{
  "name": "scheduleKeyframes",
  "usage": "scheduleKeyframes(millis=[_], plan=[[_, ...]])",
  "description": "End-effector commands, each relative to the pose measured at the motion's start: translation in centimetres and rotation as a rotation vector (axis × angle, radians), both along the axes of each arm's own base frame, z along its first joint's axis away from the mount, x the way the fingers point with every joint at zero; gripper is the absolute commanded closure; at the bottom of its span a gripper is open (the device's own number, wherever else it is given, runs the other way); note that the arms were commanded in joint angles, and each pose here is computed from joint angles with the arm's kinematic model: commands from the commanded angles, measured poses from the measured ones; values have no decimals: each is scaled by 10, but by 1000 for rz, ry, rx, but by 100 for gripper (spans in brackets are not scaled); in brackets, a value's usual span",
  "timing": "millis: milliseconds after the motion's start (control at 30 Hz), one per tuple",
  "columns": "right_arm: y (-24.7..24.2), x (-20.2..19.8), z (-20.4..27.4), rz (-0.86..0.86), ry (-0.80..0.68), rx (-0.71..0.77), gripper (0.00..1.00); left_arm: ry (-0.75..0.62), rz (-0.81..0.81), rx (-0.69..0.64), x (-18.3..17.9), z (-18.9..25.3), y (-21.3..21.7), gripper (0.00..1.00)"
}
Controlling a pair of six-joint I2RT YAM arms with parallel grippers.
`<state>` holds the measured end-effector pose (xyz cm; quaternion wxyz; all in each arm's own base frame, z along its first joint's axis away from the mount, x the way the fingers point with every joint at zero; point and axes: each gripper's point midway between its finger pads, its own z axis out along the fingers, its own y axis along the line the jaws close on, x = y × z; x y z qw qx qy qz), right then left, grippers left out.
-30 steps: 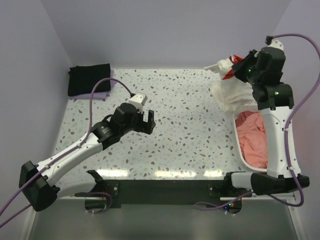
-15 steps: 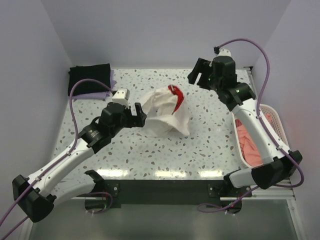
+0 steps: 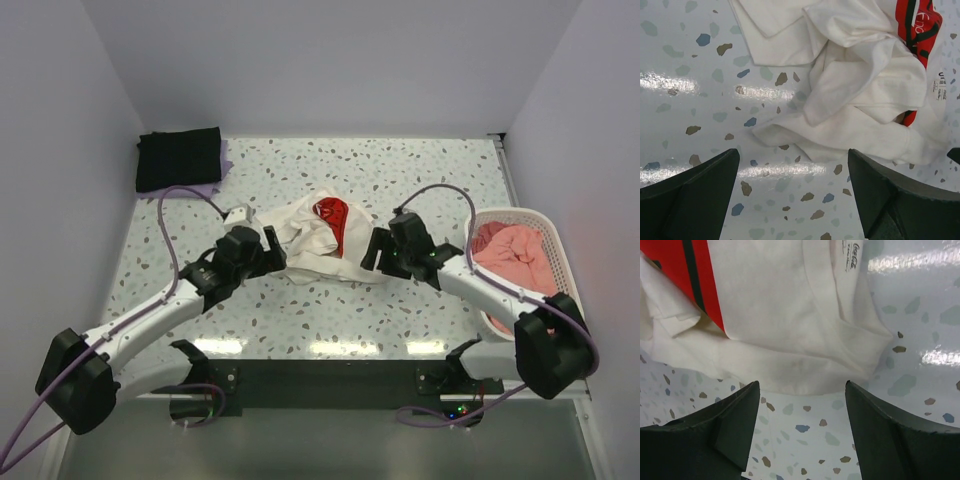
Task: Fold and stack the t-shirts
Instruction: Move the tshirt to the center of the board, then flatten the tshirt out
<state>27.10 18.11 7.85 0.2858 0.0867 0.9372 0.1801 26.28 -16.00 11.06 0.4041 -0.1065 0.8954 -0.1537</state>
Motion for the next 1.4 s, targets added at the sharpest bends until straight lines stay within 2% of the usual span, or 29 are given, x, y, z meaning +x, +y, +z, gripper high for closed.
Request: scheduleKeyframes(millis=[0, 267, 533, 733, 767, 867, 933, 1067, 1133, 1367], plan=[[18, 11, 26, -100, -115, 213, 27, -59, 83, -71, 22, 5, 0, 6], [32, -11, 3, -200, -39, 382, 24, -24, 81, -67, 36, -21, -4, 9], [70, -15, 22, -146, -57, 440, 25, -10, 76, -90, 51, -43, -8, 26], [95, -13, 28, -149, -57, 474, 25, 25, 26, -122, 50, -55, -20, 45], [99, -13, 22, -153, -42, 464, 25, 22, 20, -127, 50, -55, -21, 53], [115, -11, 26, -139, -36, 480, 26, 24, -18, -150, 45, -54, -26, 66], [126, -12, 22, -127, -23, 481, 27, 36, -51, -169, 37, -56, -30, 71], [141, -12, 19, -120, -13, 483, 27, 39, -85, -198, 28, -54, -34, 93], [150, -13, 17, -109, -5, 486, 27, 48, -101, -215, 20, -54, -35, 100], [167, -16, 11, -108, 18, 492, 28, 4, -229, -280, -2, -28, -45, 100]])
